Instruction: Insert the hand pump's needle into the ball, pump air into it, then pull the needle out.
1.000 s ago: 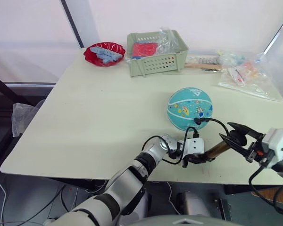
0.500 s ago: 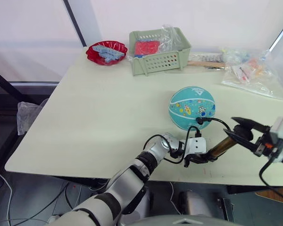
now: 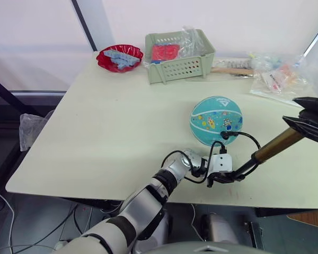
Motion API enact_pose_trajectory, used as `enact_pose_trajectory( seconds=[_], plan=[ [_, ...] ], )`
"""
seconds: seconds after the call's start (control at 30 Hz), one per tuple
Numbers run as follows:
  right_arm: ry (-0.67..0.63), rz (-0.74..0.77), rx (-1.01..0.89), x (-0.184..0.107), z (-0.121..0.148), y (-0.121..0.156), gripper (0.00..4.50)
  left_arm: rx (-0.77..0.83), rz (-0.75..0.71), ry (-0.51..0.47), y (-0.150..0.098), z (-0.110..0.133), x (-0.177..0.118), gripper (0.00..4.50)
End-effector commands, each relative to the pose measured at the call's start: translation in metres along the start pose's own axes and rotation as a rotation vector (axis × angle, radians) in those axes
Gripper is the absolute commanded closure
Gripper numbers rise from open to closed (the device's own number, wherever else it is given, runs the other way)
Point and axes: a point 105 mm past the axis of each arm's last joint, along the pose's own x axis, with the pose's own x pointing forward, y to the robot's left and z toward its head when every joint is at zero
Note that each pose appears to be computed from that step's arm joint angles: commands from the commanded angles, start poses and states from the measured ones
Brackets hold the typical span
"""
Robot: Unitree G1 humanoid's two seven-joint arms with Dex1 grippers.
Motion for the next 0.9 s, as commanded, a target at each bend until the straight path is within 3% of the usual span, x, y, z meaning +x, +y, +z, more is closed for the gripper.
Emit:
enact_pose_trajectory(
  seconds=[0.03, 0.23, 0.53, 0.9],
  plan=[
    [-0.072, -0.023, -0.081, -0.007, 0.028, 0.000, 2.89, -0.167, -0.044, 0.245, -0.029, -0.074, -0.009, 3.54],
    [-0.026, -0.017, 0.005, -0.003, -0.004, 0.009, 2.89, -0.167, -0.044, 0.245, -0.029, -0.074, -0.009, 3.54],
    [0.067, 0.015, 0.055, 0.012, -0.076, 0.037, 2.89, -0.174, -0.035, 0.249, -0.029, -0.076, -0.011, 3.54],
    [0.072, -0.011, 0.088, 0.025, -0.136, 0.059, 2.89, -0.171, -0.033, 0.252, -0.028, -0.077, -0.013, 3.54]
  ],
)
